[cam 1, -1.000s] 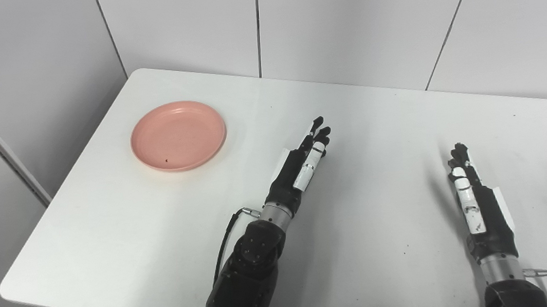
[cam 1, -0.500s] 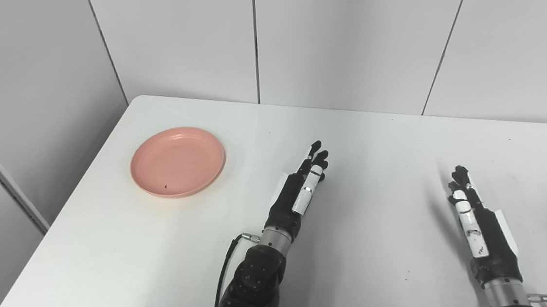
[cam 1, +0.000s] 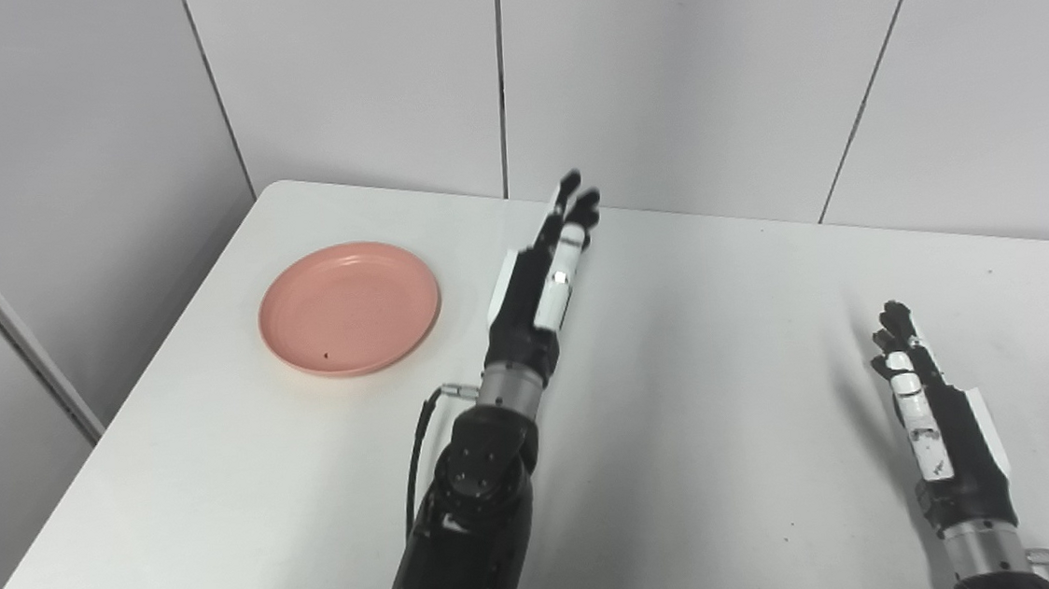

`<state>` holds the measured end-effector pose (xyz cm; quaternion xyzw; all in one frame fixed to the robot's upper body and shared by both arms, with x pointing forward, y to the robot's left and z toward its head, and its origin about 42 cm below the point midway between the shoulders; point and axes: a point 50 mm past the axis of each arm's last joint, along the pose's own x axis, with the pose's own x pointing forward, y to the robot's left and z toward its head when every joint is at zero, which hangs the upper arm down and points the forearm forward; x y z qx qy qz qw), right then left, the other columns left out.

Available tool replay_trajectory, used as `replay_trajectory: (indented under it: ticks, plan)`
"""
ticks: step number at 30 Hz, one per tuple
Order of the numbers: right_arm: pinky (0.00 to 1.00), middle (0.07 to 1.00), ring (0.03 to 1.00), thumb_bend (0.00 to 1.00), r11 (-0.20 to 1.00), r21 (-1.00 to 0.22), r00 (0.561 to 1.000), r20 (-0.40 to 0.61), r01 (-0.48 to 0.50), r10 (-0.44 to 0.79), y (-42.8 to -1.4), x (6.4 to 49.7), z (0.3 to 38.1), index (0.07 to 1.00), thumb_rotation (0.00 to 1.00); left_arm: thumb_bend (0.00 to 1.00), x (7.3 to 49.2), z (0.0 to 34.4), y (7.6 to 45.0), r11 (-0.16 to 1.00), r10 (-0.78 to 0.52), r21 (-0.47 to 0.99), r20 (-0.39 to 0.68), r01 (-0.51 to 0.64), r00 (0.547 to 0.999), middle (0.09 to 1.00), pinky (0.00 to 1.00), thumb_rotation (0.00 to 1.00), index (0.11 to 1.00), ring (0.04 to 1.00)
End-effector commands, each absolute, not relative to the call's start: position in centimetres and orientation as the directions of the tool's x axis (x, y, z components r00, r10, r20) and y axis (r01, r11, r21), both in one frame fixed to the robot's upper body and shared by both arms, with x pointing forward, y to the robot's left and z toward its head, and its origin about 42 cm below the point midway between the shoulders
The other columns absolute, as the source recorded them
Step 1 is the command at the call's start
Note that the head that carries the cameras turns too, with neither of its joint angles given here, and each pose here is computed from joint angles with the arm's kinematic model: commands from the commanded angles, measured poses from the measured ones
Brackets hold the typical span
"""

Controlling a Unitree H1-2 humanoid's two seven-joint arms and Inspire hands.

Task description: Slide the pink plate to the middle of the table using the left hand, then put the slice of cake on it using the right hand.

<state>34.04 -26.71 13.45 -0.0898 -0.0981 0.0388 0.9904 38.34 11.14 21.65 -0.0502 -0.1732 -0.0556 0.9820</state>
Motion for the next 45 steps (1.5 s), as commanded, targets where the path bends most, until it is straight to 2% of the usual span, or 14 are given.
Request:
replay_trajectory:
  ticks: [1,4,7,14,19,25,34,45]
  plan:
    - [0.98,0.992,0.977,0.23,0.982,-0.180,0.978,0.188,-0.054,0.089,-27.5,33.5,12.4,0.982,1.00,0.43,38.4,24.8,11.5,0.991,-0.051,-0.090,0.439,0.100,0.897,0.934,0.92,1.00,0.948,0.923]
    - [1.00,1.000,0.991,0.25,0.980,-0.188,0.979,0.180,-0.062,0.097,-27.6,33.6,12.4,0.997,1.00,0.43,38.1,26.1,12.5,0.988,-0.022,-0.124,0.478,0.092,0.878,0.939,0.92,1.00,0.951,0.920]
    - [1.00,1.000,0.996,0.29,0.981,-0.182,0.979,0.174,-0.071,0.103,-27.8,33.7,12.3,1.000,1.00,0.45,37.7,27.5,13.7,0.986,0.001,-0.146,0.498,0.082,0.867,0.948,0.96,1.00,0.959,0.929]
    - [0.97,0.989,0.974,0.25,0.980,-0.192,0.980,0.178,-0.052,0.087,-28.1,33.6,12.2,0.978,1.00,0.42,36.9,29.7,16.1,0.978,0.063,-0.200,0.546,0.057,0.836,0.947,0.92,1.00,0.951,0.927]
    - [1.00,0.998,0.985,0.25,0.981,-0.183,0.980,0.178,-0.061,0.094,-28.6,33.7,12.0,0.990,1.00,0.41,36.7,31.0,18.2,0.977,0.148,-0.213,0.559,-0.031,0.816,0.953,0.95,1.00,0.951,0.936]
    - [1.00,1.000,0.987,0.27,0.981,-0.182,0.979,0.177,-0.065,0.098,-29.2,33.8,11.6,0.993,1.00,0.43,37.1,31.2,21.3,0.964,0.242,-0.230,0.572,-0.129,0.784,0.950,0.95,1.00,0.950,0.938]
    - [1.00,1.000,0.991,0.24,0.981,-0.184,0.982,0.168,-0.056,0.088,-30.1,34.0,10.9,0.993,1.00,0.45,36.9,31.5,27.5,0.916,0.398,-0.290,0.569,-0.277,0.720,0.961,0.95,1.00,0.964,0.952]
    - [1.00,1.000,1.000,0.24,0.978,-0.196,0.983,0.155,-0.065,0.097,-31.2,34.3,9.9,1.000,1.00,0.42,36.5,31.3,31.4,0.852,0.523,-0.359,0.533,-0.382,0.665,0.945,0.95,1.00,0.942,0.943]
